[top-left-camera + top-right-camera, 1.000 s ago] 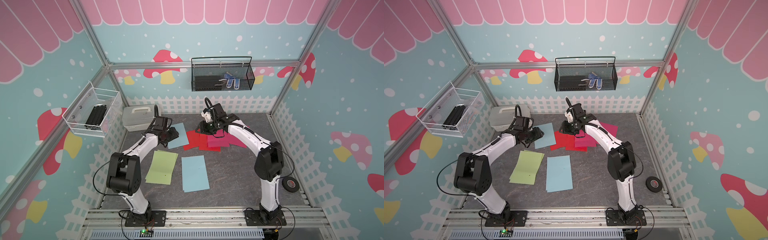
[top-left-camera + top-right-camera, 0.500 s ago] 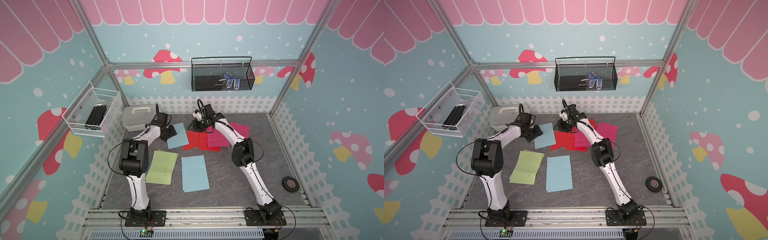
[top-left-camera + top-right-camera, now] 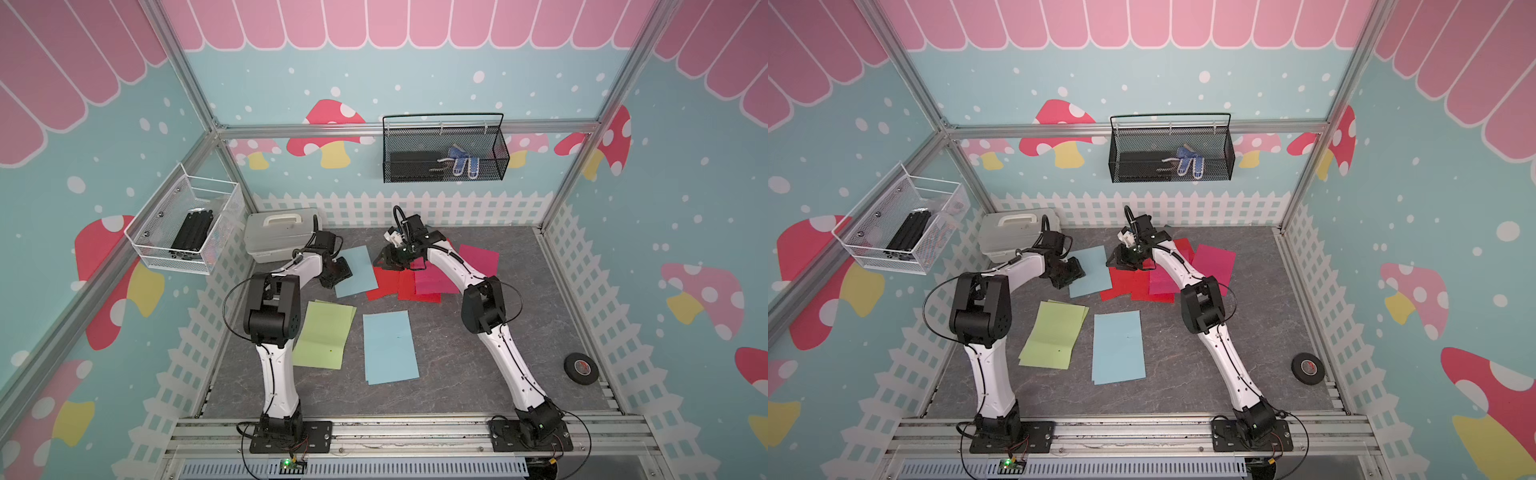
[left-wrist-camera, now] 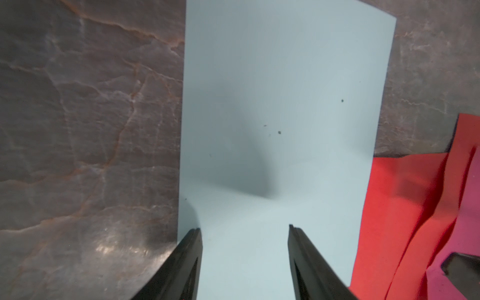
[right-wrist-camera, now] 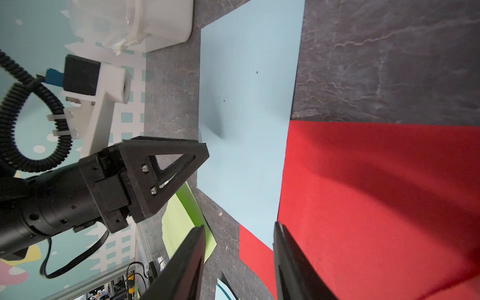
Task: Sort the scattered colored papers by color
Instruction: Pick up the colored paper from the center of the board.
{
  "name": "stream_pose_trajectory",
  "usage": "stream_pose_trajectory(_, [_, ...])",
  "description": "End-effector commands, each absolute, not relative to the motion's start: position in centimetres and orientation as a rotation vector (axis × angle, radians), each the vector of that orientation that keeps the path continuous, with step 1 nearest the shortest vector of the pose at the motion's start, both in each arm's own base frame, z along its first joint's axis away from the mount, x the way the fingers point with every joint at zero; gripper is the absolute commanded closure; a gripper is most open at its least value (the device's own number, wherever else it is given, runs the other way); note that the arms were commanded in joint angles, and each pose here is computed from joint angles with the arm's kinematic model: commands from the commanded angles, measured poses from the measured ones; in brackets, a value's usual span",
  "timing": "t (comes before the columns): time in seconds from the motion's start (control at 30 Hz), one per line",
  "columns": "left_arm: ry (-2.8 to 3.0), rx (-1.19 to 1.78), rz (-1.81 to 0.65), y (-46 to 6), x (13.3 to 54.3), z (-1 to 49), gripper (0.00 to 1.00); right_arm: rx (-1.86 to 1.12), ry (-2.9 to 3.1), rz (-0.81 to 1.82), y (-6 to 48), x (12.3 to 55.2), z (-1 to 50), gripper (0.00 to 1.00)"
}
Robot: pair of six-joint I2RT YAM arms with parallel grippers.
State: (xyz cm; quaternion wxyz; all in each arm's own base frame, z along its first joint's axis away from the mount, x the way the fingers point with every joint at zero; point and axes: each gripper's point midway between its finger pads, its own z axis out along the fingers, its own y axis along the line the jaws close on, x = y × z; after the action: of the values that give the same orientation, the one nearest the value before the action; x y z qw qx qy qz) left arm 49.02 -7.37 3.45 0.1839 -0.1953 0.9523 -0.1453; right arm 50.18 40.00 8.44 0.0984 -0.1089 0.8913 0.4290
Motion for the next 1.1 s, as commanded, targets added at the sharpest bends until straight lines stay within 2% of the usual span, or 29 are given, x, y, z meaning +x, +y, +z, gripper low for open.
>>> stream_pose_trajectory(0.0, [2.712, -0.564, -0.367, -6.5, 48.7, 2.1, 0.44, -0.315, 2.685, 1.284, 40.4, 49.5, 6.1, 0.55])
stream_pose_trajectory(0.63, [2.775, -0.56, -0.398, -7.7, 47.7, -0.3, 0.44, -0.288, 2.779, 1.259, 40.2, 48.3, 1.8, 0.55])
stream_pose_trajectory(1.07, [2.799, -0.523, -0.427, -9.6, 47.8, -1.2, 0.44, -0.27, 2.796, 1.28, 40.3, 48.0, 0.9, 0.57])
